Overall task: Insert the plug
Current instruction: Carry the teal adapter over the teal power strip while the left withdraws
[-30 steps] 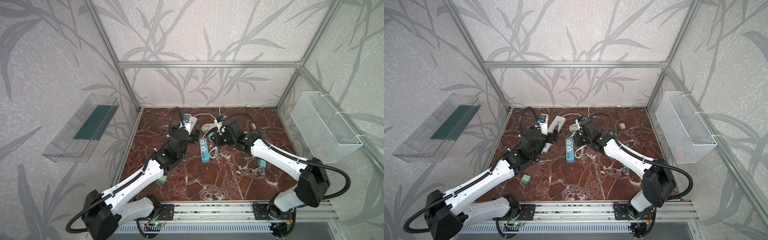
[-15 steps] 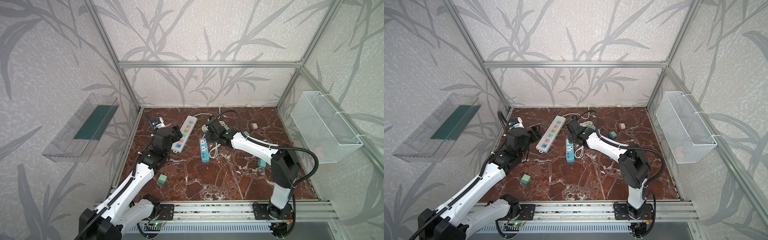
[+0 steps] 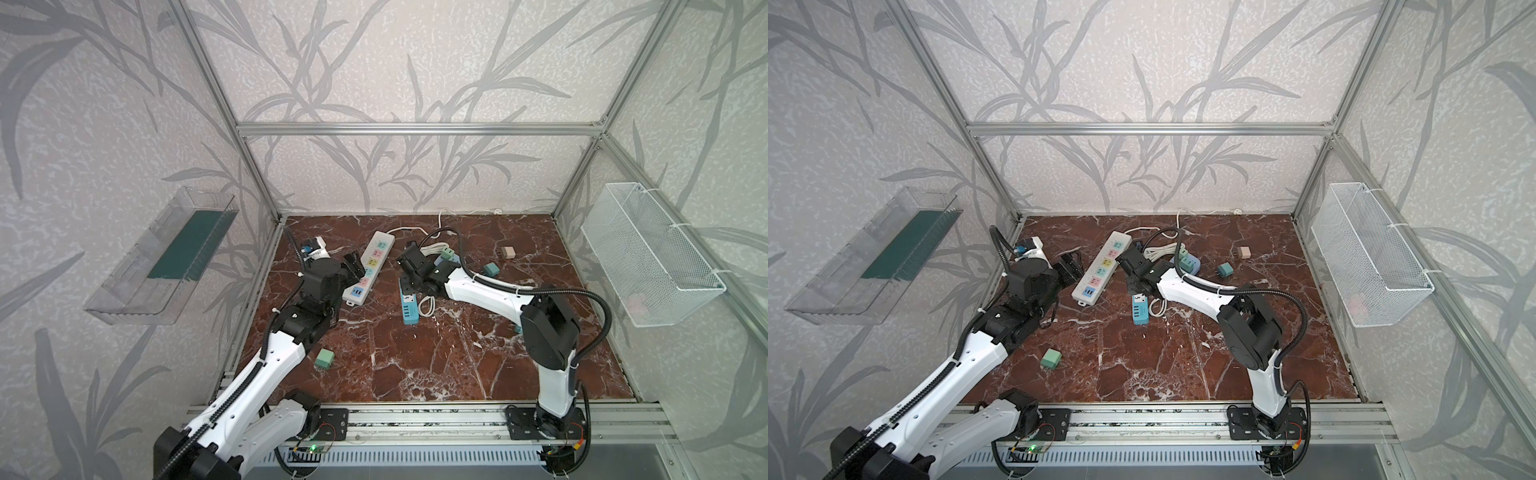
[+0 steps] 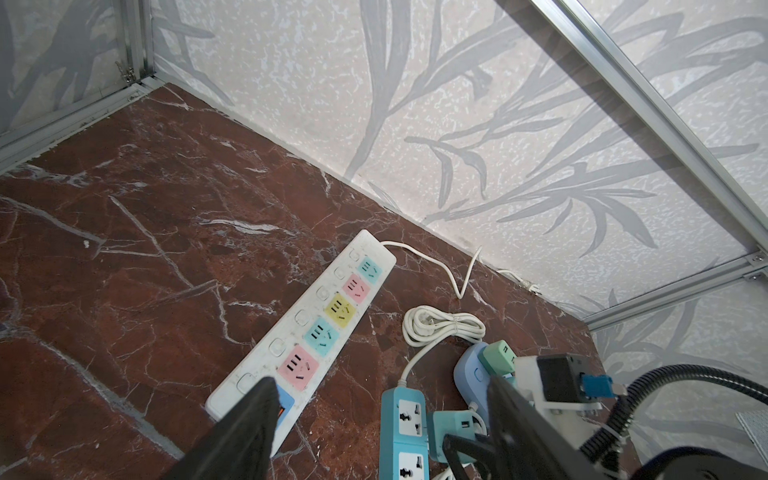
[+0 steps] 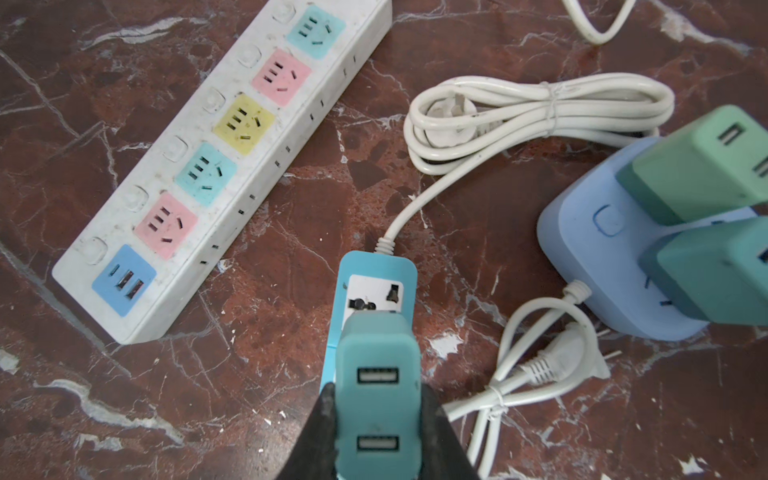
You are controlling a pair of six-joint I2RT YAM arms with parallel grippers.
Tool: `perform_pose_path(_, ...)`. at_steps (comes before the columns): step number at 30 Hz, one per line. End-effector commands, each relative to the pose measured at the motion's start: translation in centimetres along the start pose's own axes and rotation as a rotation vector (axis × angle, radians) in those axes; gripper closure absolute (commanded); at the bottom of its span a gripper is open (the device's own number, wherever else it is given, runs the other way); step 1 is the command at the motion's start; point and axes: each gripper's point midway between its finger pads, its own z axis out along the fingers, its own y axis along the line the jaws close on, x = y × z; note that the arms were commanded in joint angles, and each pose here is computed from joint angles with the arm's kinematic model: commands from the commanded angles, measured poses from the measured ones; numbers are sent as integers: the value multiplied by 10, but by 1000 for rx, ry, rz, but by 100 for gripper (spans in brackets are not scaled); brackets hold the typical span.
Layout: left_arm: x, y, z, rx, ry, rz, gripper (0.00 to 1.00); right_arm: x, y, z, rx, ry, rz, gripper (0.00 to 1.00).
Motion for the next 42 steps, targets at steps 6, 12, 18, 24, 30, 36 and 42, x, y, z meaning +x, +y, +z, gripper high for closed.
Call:
perform_pose_path(6, -13, 0, -2, 22, -33, -55, 21, -10, -4, 11, 75, -8, 51, 100)
perform_pose_path(12, -14, 7, 1, 11, -33, -93, 21, -5, -5, 18, 92, 15, 49, 100)
perform_pose_path(18, -6, 5, 7, 28, 5, -117, 21, 5, -4, 27, 90, 44, 53, 100)
perform_pose_path(24, -3, 7, 10, 21, 11, -125, 22, 10, -11, 29, 115, 47, 62, 100)
perform_pose_path(30, -2, 7, 11, 22, 16, -133, 22, 12, -12, 24, 112, 59, 60, 100)
perform_pose_path(36, 1, 7, 13, 28, 27, -145, 22, 19, -17, 29, 140, 86, 50, 100)
perform_pose_path(42, 1, 9, 14, 20, 26, -147, 22, 23, -20, 26, 148, 92, 74, 100)
